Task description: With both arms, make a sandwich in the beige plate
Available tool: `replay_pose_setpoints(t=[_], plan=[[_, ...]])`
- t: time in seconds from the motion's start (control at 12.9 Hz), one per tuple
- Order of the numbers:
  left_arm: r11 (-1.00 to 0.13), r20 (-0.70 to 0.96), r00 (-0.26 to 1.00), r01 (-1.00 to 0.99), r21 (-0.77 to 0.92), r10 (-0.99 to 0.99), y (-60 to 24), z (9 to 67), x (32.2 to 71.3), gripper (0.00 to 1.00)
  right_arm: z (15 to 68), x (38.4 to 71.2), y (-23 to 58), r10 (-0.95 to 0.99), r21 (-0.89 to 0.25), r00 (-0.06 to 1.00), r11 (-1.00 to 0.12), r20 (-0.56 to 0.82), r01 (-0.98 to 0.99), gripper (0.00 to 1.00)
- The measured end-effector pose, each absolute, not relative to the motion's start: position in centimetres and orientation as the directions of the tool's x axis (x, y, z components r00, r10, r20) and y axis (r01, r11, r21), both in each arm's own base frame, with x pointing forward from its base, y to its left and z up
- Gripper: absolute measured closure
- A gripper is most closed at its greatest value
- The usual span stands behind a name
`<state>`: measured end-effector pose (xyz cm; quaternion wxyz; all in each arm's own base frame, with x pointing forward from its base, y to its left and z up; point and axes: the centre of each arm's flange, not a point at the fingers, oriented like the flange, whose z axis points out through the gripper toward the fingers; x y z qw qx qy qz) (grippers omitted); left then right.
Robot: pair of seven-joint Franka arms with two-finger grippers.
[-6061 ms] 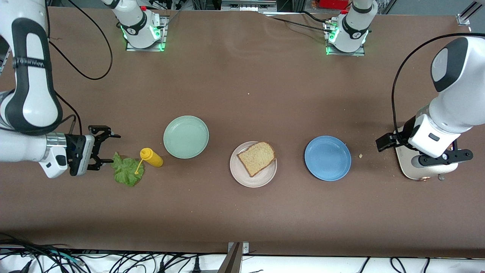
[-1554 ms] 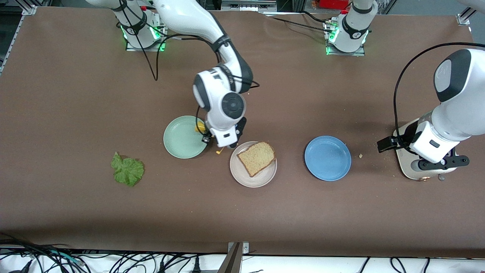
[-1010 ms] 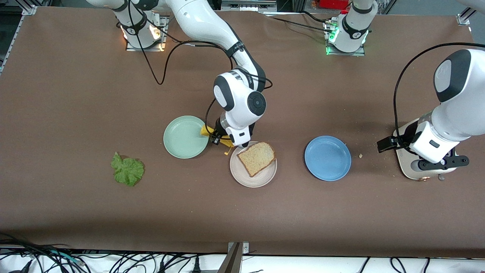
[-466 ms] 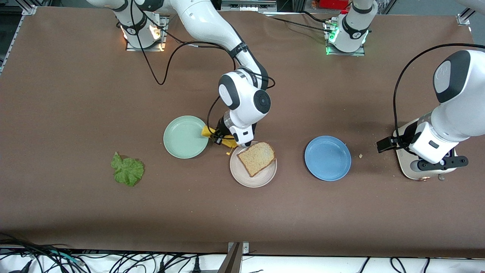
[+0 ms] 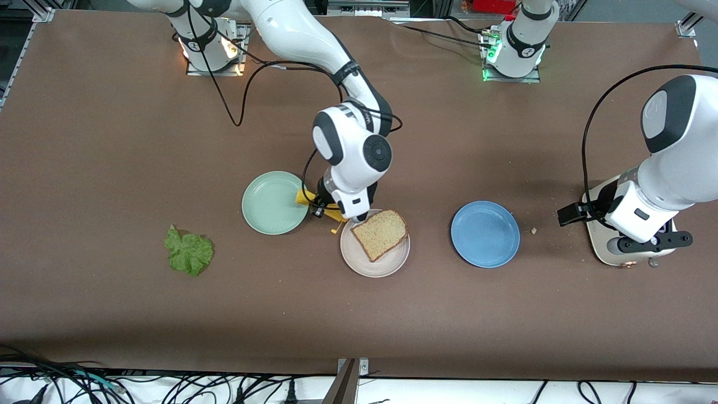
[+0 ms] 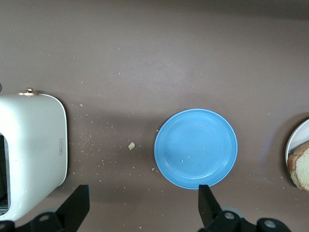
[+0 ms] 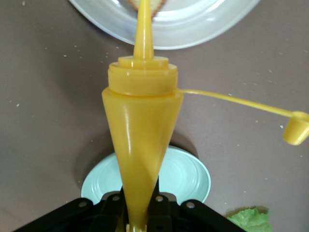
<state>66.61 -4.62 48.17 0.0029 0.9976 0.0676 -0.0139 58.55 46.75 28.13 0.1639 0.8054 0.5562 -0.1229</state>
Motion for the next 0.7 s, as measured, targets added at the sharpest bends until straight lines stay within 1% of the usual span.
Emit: replay_pose_setpoints(t=[0.16,0.39,0.54,0.7], plan=[[-0.991,-0.028,0.990,0.135,0.004,0.135,-4.6,48.2,66.6,0.00,31.4,61.0,43.2,0.878,0.056,0.358,-0.360,-0.317,0.931,0.85],[-0.991,-0.028,0.990,0.135,0.004,0.135,-4.6,48.2,66.6,0.00,35.6,63.5,38.2,0.909,-0.092,0.374,-0.395,-0.183,0.914,0.85],[-0.991,-0.029,0.991,0.133,0.004,0.133,-4.6,48.1,66.6,0.01,38.0,65.5,33.9,0.932,-0.182,0.353,-0.361,-0.079,0.914,0.85],[-0.991,-0.029,0.991,0.130,0.004,0.130,-4.6,48.1,66.6,0.00,39.1,67.8,28.5,0.946,-0.253,0.323,-0.305,0.030,0.918,0.85]])
